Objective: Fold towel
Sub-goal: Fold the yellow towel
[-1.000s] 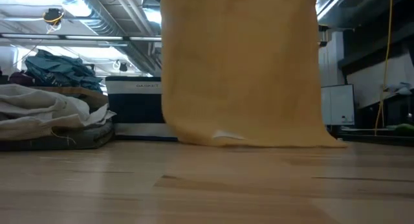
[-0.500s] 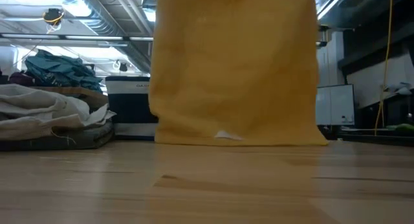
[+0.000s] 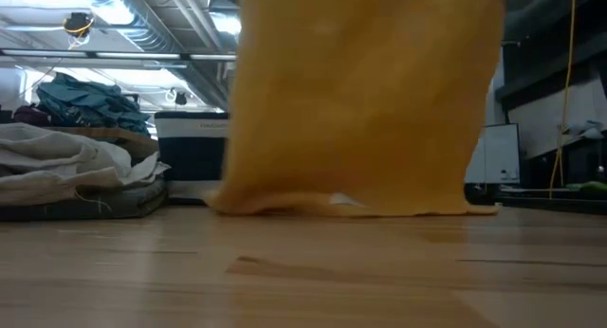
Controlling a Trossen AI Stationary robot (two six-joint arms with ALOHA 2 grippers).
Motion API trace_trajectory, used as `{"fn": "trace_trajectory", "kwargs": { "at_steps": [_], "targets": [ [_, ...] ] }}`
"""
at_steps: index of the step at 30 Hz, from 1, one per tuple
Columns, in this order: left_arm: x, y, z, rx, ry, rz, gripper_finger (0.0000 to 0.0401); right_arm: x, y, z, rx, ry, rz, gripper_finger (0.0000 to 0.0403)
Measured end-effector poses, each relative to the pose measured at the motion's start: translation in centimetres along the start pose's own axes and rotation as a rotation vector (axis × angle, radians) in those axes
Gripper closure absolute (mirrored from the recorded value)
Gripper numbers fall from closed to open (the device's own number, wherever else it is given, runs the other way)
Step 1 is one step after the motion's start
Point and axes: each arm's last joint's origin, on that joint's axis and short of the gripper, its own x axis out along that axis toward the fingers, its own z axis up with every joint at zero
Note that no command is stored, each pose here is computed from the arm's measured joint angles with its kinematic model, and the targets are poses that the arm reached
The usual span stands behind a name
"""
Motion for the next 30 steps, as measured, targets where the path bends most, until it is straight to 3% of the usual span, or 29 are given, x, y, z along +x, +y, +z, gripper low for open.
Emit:
{"fn": "trace_trajectory", "kwargs": {
  "at_steps": [7, 14, 21, 30],
  "targets": [
    [-0.1, -2.4, -1.3, -0.031, 0.047, -0.053, 0.0401, -0.7, 0.0, -1.2, 0.194, 0.141, 0.037, 0.0398],
    [-0.1, -5.8, -3.7, -0.054, 0.125, -0.113, 0.0401, -0.5, -1.1, -4.7, 0.313, 0.451, -0.082, 0.0398],
    [-0.5, -8.1, -4.8, -0.164, 0.154, -0.142, 0.0401, -0.2, -1.4, -5.9, 0.438, 0.551, -0.056, 0.0398],
    [-1.7, -11.6, -6.8, -0.277, 0.226, -0.181, 0.0401, 0.1, -2.6, -9.5, 0.54, 0.728, -0.15, 0.0398]
  ]
}}
